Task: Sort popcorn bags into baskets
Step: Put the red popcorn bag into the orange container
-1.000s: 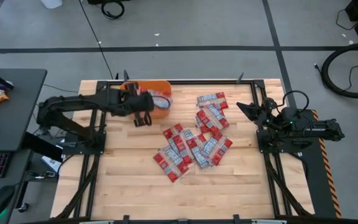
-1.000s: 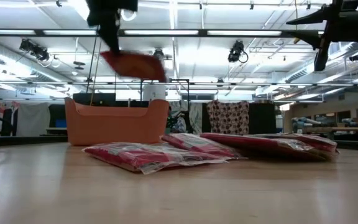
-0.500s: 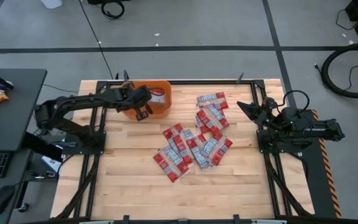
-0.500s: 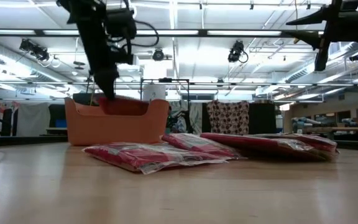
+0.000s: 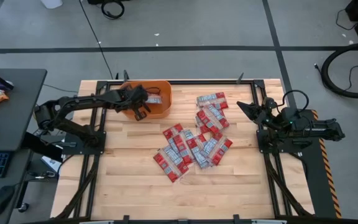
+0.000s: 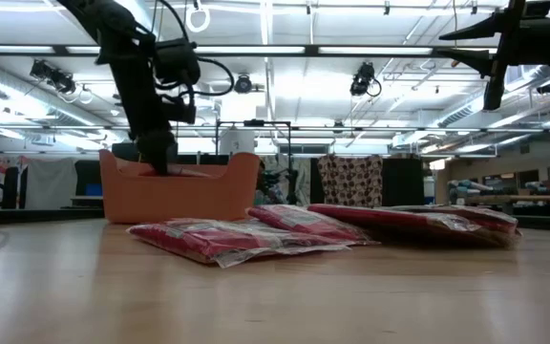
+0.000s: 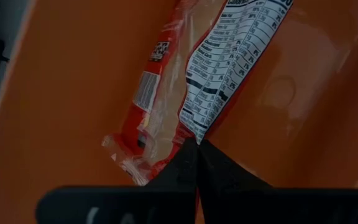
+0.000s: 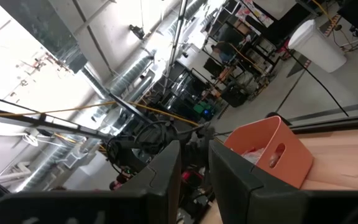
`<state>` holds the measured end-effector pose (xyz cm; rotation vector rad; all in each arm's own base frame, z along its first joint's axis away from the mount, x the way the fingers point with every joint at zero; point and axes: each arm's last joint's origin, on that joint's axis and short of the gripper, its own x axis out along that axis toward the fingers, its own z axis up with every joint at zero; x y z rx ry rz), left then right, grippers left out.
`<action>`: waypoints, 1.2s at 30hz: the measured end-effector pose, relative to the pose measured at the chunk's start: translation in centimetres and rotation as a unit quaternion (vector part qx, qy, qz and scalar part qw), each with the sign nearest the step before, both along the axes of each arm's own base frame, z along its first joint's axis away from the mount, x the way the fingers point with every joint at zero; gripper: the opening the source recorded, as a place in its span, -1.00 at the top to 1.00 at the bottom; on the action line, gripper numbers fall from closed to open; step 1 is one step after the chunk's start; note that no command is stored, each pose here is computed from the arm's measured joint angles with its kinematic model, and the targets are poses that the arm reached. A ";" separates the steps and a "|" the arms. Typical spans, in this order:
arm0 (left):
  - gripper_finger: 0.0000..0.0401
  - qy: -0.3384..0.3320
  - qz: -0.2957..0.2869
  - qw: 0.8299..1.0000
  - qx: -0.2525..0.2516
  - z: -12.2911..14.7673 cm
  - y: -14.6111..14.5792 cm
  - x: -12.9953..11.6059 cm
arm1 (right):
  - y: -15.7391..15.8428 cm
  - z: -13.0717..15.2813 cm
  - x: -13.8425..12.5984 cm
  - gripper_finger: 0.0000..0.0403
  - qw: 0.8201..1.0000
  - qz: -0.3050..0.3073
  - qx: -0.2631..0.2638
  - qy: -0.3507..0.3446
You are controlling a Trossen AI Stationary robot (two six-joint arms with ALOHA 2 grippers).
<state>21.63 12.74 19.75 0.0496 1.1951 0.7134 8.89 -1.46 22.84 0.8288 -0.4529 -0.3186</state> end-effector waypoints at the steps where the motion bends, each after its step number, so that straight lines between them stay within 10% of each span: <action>1: 0.97 0.002 -0.001 1.000 -0.002 -0.2 0.0 0.0 | 0.0 0.0 0.0 0.56 1.000 0.000 0.000 0.000; 16: 0.54 0.015 -0.017 0.999 -0.023 -2.4 0.3 1.0 | 0.0 0.0 0.0 0.56 1.000 -0.008 0.004 -0.002; 24: 0.25 -0.016 -0.095 0.995 0.023 2.9 -0.6 2.5 | 0.0 0.0 0.0 0.56 1.000 -0.007 0.003 -0.002; 36: 0.20 -0.097 -0.200 0.975 0.008 6.5 -9.8 6.4 | 0.0 0.0 0.0 0.56 1.000 -0.007 -0.001 0.000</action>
